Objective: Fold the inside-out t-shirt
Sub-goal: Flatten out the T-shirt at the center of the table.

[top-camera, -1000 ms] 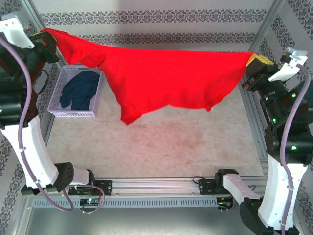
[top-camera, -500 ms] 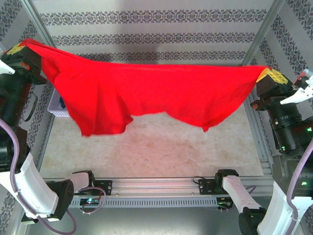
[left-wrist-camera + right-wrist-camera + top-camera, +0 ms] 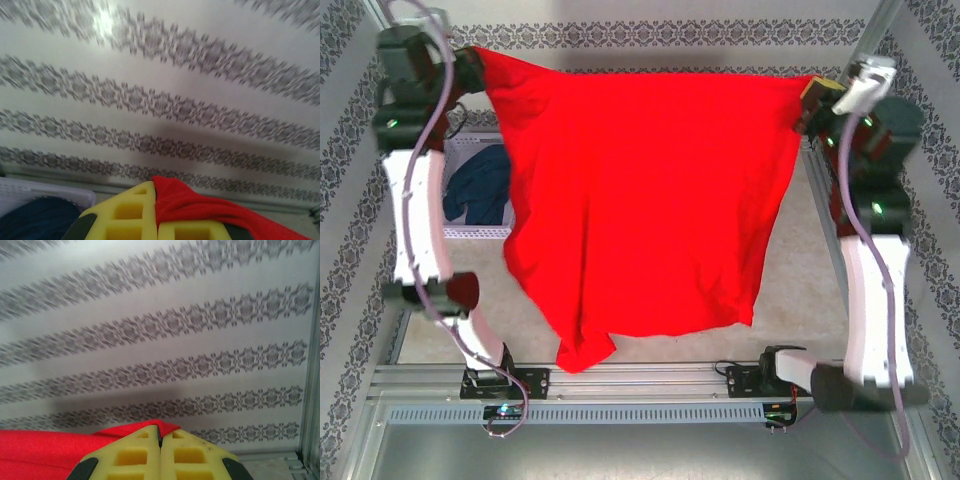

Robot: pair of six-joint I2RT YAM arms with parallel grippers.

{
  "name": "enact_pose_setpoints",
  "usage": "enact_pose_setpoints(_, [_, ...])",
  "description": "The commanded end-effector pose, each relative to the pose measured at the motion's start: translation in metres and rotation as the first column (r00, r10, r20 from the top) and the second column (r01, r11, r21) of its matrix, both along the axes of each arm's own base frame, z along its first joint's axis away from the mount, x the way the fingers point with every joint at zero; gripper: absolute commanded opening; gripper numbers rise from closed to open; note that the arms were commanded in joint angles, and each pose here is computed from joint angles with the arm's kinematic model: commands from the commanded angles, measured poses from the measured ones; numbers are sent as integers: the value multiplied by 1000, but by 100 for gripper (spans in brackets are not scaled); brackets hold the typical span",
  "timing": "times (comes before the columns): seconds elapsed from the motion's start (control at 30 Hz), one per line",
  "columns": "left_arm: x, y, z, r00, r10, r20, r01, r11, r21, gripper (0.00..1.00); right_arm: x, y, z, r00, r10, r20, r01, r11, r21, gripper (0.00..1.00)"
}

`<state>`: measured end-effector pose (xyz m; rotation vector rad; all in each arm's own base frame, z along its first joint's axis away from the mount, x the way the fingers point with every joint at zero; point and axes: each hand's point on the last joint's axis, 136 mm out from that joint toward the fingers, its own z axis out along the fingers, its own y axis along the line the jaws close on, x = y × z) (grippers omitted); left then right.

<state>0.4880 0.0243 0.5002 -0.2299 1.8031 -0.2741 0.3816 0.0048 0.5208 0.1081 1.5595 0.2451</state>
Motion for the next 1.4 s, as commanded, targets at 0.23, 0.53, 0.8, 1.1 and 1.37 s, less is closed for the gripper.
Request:
enact_pose_setpoints(0.23, [159,-8,-158,987,25,-160,-20,999,30,60,194,-15,-174,930,-95,-355,79,995,-61,38])
enact_pose_setpoints(0.53, [103,-38,-200,910,-23,-413,-26,993,-114,80,85,23,-267,727,-27,-686,12,1000,-27,54])
enact_pose_setpoints(0.8, [-40,-131,-258,865,-220,-450,97,955,-281,82,-108,85,-402,439,-65,-896,-59,993,-101,54])
enact_pose_setpoints(1.1, [-155,-243,-340,654,-506,-562,402,862,-308,82,-166,87,-480,319,-152,-935,-12,986,-164,52])
enact_pose_setpoints(1.37, [-154,-307,-411,541,-562,-625,488,816,-311,82,-150,78,-498,288,-190,-939,2,980,-197,27])
